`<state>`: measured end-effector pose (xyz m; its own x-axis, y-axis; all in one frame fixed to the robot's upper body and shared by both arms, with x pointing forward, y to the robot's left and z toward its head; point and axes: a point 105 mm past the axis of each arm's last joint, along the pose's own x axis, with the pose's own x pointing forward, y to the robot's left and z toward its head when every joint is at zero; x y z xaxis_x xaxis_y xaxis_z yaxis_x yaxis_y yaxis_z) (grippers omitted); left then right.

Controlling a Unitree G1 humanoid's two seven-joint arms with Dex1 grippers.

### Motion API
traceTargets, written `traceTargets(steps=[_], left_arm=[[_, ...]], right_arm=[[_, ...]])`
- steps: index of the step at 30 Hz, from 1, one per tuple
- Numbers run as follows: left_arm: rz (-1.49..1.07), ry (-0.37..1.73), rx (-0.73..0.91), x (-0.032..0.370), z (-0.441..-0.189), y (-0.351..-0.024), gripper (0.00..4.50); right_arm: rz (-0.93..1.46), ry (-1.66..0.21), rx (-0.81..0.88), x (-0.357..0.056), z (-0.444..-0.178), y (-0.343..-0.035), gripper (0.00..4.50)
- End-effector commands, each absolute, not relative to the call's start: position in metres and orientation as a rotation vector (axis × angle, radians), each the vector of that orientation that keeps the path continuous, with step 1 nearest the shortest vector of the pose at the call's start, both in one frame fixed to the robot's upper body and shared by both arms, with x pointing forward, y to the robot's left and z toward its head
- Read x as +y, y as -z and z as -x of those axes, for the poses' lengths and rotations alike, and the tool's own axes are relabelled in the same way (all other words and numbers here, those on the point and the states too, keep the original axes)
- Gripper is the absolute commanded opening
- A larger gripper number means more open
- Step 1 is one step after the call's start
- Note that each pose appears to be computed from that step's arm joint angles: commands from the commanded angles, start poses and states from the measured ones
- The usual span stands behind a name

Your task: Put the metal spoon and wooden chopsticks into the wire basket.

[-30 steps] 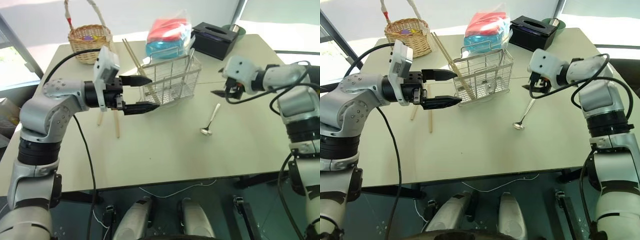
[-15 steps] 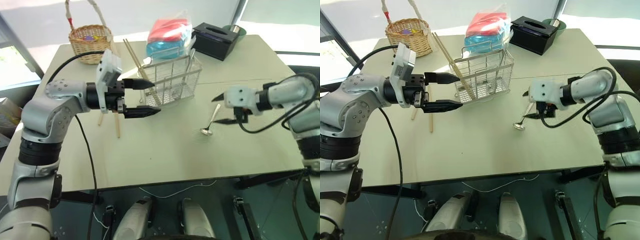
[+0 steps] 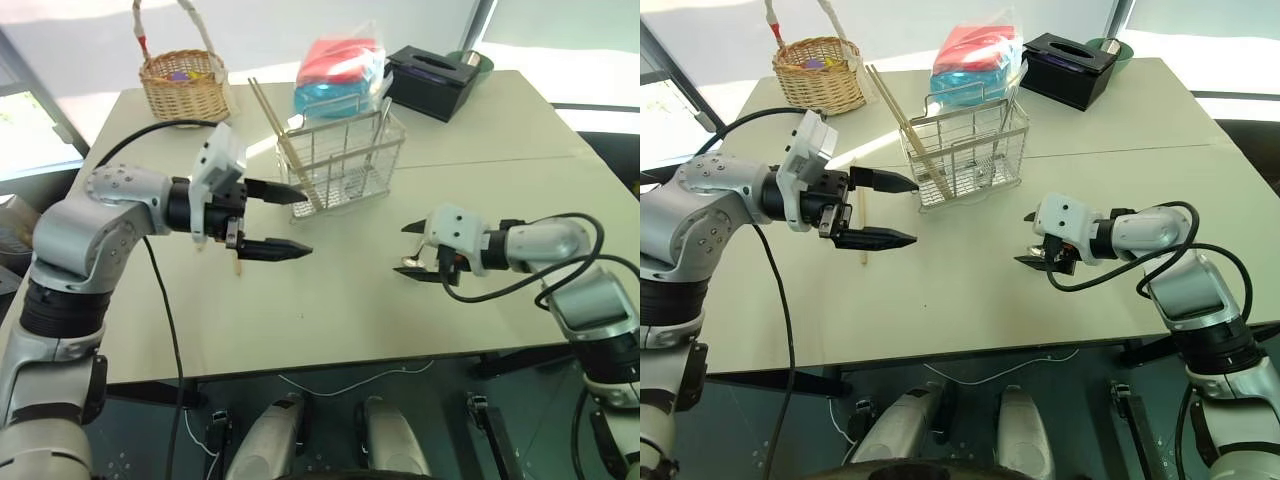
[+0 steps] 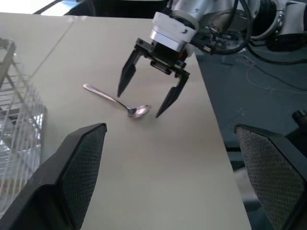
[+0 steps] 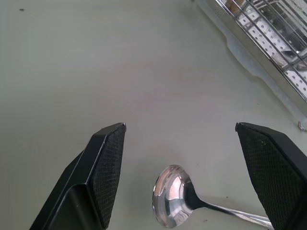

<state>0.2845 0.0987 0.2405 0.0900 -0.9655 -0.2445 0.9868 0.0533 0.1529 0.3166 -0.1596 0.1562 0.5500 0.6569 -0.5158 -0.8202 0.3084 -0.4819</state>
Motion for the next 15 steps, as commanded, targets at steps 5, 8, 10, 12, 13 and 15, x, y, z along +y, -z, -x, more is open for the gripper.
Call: traceTargets(steps=[5, 8, 10, 12, 13, 15], left_arm=[[-0.353, 1.501, 0.043, 0.093, -0.285, -0.250, 4.50], [-0.352, 1.495, 0.033, 0.092, -0.287, -0.253, 4.50], [-0.352, 1.493, 0.031, 0.092, -0.287, -0.254, 4.50], [-0.351, 1.489, 0.029, 0.092, -0.288, -0.255, 4.50], [-0.352, 1.486, 0.027, 0.092, -0.288, -0.255, 4.50], [-0.350, 1.481, 0.024, 0.092, -0.289, -0.256, 4.50]], right_arm=[[0.772, -0.896, 0.247, -0.168, -0.315, -0.147, 3.77], [0.760, -0.870, 0.271, -0.173, -0.314, -0.137, 3.77], [0.753, -0.850, 0.279, -0.177, -0.316, -0.133, 3.77], [0.745, -0.830, 0.289, -0.180, -0.318, -0.130, 3.77], [0.741, -0.823, 0.295, -0.181, -0.318, -0.128, 3.77], [0.743, -0.812, 0.302, -0.184, -0.319, -0.124, 3.25]])
